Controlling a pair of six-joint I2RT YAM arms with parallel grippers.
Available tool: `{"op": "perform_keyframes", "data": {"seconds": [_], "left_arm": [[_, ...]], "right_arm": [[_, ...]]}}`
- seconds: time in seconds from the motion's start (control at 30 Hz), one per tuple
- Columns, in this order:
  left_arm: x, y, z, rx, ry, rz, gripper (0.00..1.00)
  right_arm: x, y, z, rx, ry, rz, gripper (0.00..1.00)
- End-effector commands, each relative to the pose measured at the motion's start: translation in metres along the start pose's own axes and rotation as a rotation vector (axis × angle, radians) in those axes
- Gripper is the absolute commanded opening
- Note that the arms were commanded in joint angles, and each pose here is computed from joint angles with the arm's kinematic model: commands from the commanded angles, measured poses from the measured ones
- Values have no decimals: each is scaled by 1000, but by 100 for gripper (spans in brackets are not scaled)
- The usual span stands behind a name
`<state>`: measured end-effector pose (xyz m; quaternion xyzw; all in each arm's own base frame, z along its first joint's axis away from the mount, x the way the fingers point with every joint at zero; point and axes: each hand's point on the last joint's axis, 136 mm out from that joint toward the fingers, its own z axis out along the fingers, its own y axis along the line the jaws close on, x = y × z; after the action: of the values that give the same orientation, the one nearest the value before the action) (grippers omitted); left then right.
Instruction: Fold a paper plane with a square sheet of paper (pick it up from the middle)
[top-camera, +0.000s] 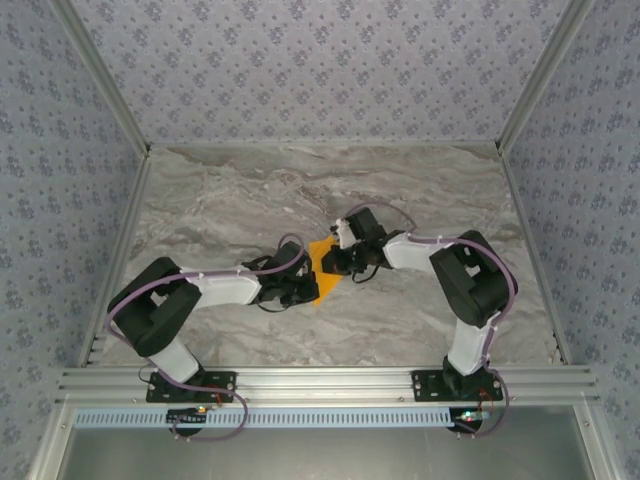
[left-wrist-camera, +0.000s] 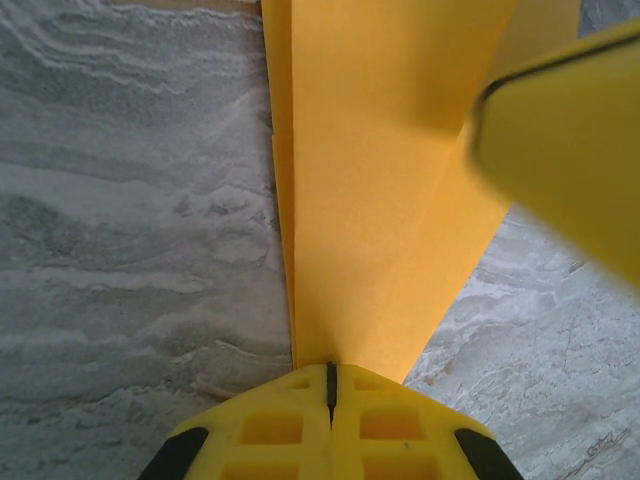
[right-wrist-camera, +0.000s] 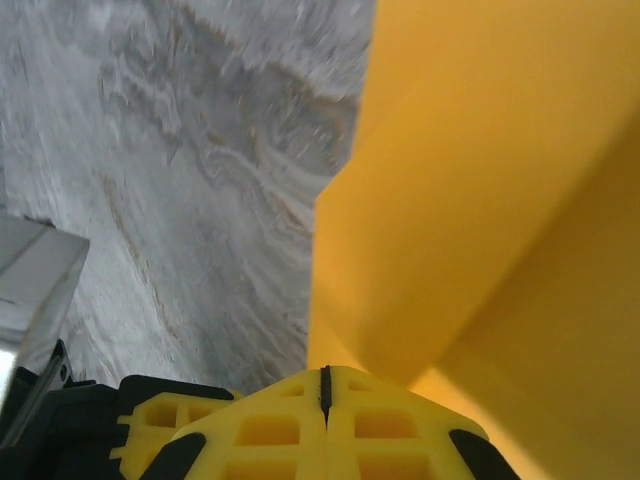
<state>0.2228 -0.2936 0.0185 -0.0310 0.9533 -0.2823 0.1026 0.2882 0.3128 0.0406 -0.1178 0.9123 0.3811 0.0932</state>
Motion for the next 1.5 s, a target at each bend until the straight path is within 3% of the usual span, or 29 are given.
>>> {"op": "perform_keyframes", "data": {"seconds": [0.0, 0.2, 0.63, 0.83, 1.03, 1.27, 1.47], "left_arm": [[33, 41, 7, -143, 119, -19, 0], [39, 45, 8, -146, 136, -34, 0], [56, 63, 6, -189, 188, -46, 0], [45, 47, 2, -151, 162, -10, 0], [41, 42, 3, -146, 161, -4, 0], [40, 41, 4, -149, 159, -3, 0], [40, 42, 4, -150, 153, -2, 0]], "right_arm": [[5, -9, 15, 9, 34, -4, 7], [-6, -30, 21, 54, 39, 17, 7], [-115, -97, -20, 111, -180, 167, 7], [-132, -74, -46, 84, -222, 127, 8], [-100, -24, -42, 26, -172, 22, 9], [-27, -4, 2, 36, 5, -58, 8], [9, 4, 12, 14, 57, -17, 8]]}}
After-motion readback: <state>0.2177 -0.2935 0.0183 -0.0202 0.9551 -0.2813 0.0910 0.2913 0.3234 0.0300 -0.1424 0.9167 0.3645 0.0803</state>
